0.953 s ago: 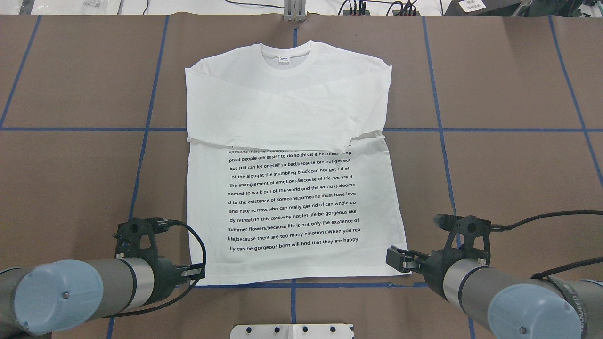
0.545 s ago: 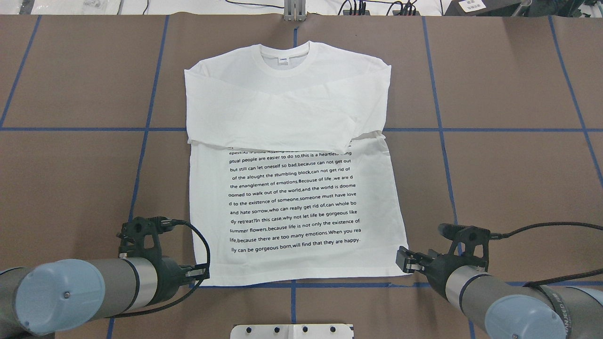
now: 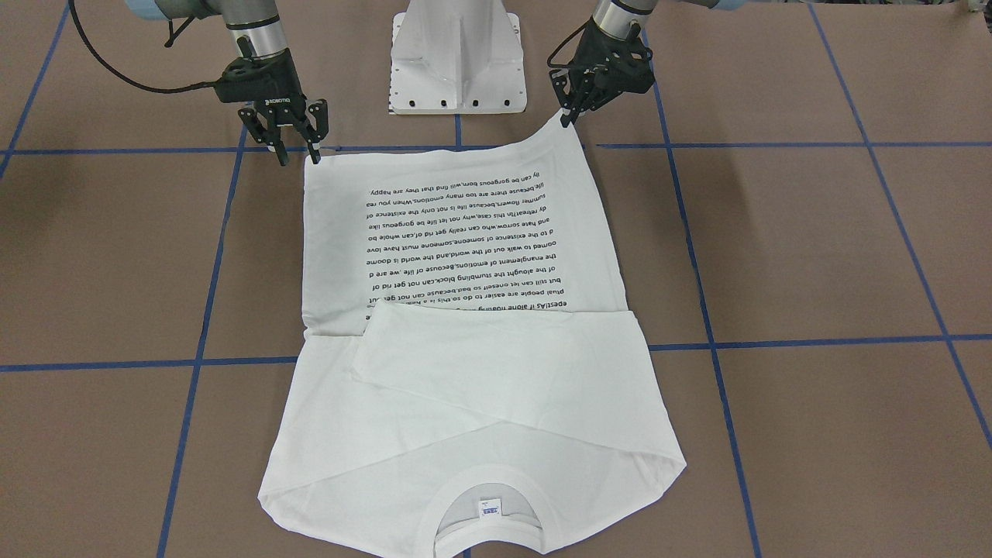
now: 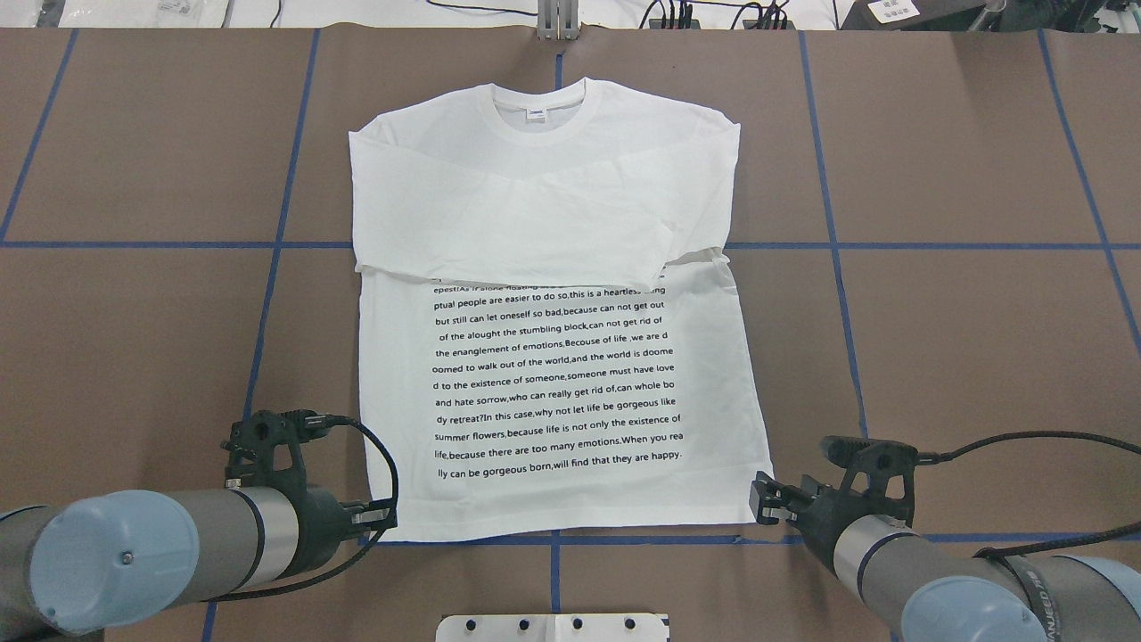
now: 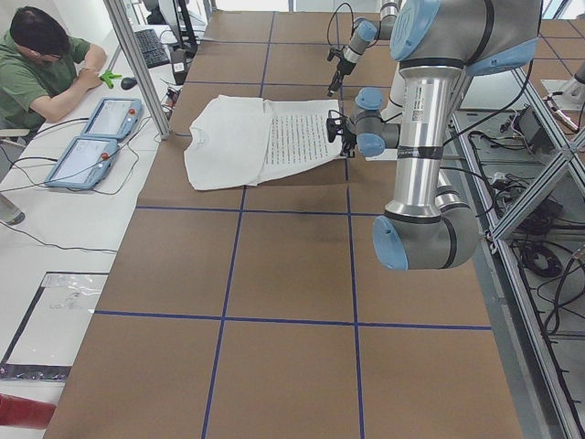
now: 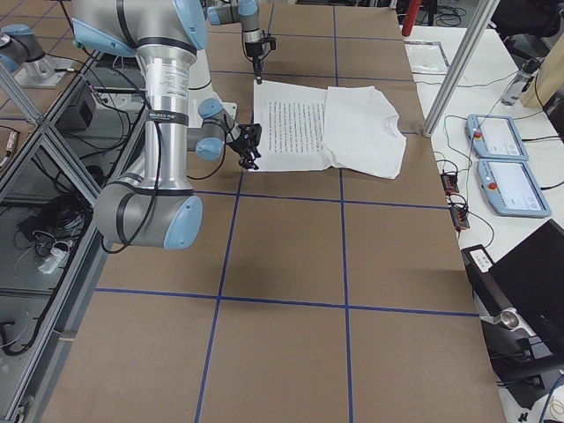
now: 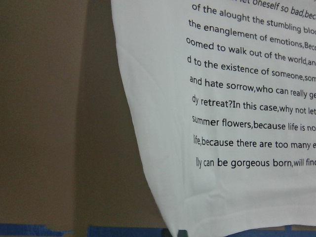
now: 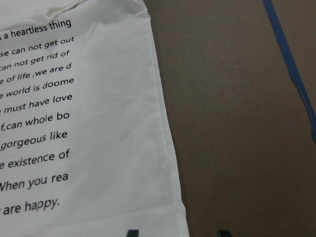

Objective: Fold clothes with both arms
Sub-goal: 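Grasp the hem corners with both grippers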

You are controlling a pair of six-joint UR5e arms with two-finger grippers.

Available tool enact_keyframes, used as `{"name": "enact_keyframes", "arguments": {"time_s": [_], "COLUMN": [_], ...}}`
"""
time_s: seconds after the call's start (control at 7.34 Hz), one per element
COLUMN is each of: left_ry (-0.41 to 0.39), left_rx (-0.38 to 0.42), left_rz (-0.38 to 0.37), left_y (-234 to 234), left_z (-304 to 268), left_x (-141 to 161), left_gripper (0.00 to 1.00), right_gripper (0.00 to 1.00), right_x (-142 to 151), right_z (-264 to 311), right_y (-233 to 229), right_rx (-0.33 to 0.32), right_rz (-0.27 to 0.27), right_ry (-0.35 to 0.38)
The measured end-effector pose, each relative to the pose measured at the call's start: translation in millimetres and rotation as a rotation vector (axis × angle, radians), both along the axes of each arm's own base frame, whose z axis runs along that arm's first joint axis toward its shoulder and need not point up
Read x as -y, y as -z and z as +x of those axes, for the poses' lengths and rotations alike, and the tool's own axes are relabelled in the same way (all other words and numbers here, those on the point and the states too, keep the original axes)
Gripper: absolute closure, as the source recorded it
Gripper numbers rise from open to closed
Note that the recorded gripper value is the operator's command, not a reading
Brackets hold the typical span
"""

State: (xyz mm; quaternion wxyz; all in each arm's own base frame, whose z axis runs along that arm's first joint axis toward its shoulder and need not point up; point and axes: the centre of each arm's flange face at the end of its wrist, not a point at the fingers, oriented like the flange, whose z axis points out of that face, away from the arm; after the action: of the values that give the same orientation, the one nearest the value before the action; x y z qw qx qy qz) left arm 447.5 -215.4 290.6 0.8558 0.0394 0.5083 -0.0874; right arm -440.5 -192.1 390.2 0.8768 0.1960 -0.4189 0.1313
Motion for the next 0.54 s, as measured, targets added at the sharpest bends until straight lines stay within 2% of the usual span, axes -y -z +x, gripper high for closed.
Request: {"name": "enact_keyframes", "arguments": {"time_s": [0.54], "left_ry": [-0.001], "left_rx": [-0.002], "left_rz": [0.000], "left_y": [0.6], "left_z": [-0.4], "left_x": [-0.2], "left_gripper": [1.00], "right_gripper": [0.40], "right_x": [-9.1], "right_z": [-15.3], "right_y": [-0.7], "right_rx": [-0.029], "right_rz": [0.011], "right_ry": [0.013]}}
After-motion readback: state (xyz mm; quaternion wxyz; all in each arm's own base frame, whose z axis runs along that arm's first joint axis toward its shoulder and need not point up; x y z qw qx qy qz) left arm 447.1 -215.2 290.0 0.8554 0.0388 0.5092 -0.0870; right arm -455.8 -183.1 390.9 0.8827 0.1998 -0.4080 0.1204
